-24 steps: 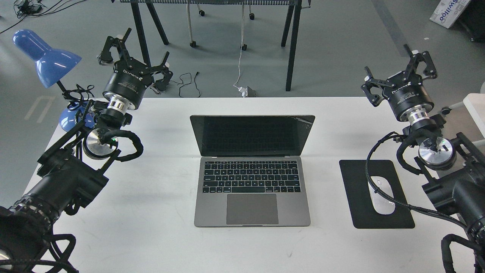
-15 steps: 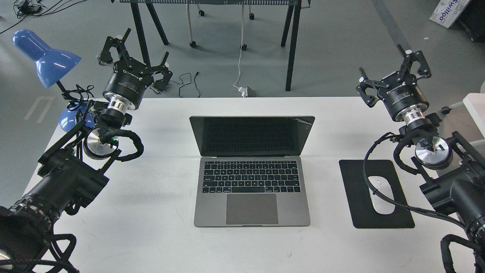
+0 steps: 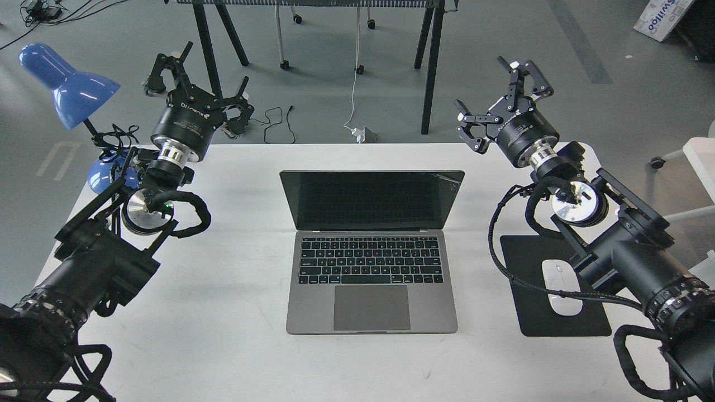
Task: Close notebook with right arm
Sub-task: 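Move the right gripper over the laptop screen's top edge, then push the laptop screen down toward the keyboard with the right gripper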
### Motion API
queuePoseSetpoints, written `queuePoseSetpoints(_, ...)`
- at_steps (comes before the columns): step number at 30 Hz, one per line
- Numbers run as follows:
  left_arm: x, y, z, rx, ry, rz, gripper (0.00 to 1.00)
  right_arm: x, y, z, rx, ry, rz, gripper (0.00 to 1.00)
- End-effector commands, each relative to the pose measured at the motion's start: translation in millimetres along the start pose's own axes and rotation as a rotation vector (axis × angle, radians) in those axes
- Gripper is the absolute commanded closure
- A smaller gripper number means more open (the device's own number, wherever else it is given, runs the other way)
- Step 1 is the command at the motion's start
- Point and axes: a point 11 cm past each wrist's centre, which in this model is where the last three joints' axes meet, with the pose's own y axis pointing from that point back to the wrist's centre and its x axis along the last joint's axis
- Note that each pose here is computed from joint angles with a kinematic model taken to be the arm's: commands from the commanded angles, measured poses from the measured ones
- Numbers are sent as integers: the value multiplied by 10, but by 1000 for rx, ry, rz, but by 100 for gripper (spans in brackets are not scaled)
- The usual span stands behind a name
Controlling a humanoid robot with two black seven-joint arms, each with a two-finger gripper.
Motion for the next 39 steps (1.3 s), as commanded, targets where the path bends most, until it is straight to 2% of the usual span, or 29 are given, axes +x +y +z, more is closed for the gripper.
queuePoseSetpoints(1, -3, -1, -1, 0, 2, -1, 0, -112, -55, 230, -58, 10, -23, 0)
queuePoseSetpoints(11, 2, 4, -4, 0, 2, 1, 0, -376, 4, 538, -158, 36, -122, 0)
queuePoseSetpoints(27, -3, -2, 5, -3, 2, 0, 0, -268, 574, 654, -280, 86, -171, 0)
queuePoseSetpoints(39, 2, -1, 11, -6, 2, 1, 0, -161, 895, 1177, -468, 157, -179, 0)
